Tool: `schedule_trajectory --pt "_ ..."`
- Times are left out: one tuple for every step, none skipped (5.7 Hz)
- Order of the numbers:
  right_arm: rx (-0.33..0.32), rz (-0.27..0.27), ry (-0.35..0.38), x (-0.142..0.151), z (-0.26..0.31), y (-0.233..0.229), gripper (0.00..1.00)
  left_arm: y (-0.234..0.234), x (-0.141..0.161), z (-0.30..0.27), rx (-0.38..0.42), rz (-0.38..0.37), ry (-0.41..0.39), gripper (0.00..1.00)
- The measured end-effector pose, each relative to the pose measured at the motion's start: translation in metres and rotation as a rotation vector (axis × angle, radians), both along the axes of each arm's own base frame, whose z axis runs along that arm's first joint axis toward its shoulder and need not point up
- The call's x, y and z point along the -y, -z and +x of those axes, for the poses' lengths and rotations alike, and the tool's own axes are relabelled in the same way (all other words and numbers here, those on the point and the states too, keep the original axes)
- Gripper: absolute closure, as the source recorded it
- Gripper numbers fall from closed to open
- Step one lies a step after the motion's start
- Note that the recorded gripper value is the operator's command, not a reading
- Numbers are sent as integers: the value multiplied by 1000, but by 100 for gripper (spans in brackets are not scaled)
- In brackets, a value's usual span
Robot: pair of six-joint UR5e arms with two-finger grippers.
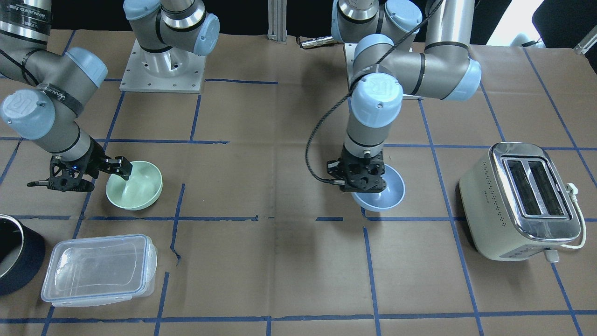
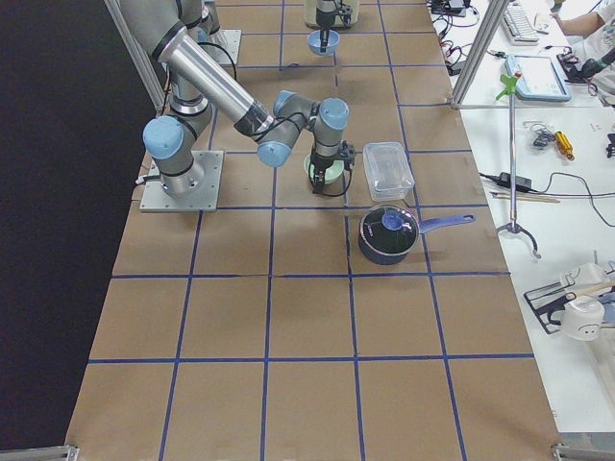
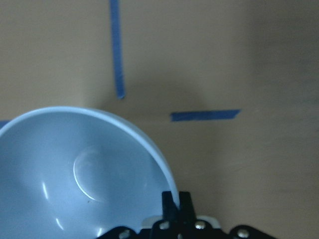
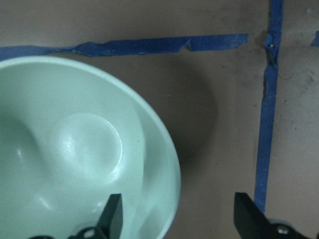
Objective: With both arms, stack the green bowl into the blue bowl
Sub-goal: 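Slide blue bowl to table center with left while right lifts green bowl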
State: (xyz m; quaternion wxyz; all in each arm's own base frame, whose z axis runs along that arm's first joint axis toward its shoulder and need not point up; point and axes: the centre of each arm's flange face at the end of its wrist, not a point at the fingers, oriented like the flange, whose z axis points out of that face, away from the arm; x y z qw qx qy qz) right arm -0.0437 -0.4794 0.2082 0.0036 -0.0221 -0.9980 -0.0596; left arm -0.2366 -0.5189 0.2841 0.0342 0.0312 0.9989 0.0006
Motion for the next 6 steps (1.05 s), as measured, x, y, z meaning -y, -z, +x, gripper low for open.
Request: schedule_trajectory --pt "-4 -7 0 1 0 -3 95 -10 12 -70 -8 -29 57 99" --pt "-7 -15 1 2 -1 -5 96 -8 15 -131 -15 -51 121 99" --pt "-10 -23 0 3 -1 -7 96 2 12 -168 -21 -62 171 99" --pt "-15 -34 -2 9 -3 -19 96 17 7 -191 -20 -64 210 98" --pt "-15 -31 -4 20 -6 -47 96 36 1 -201 -12 -46 232 89" --pt "-6 7 -6 34 -8 -89 96 51 -2 -205 -3 -29 242 65"
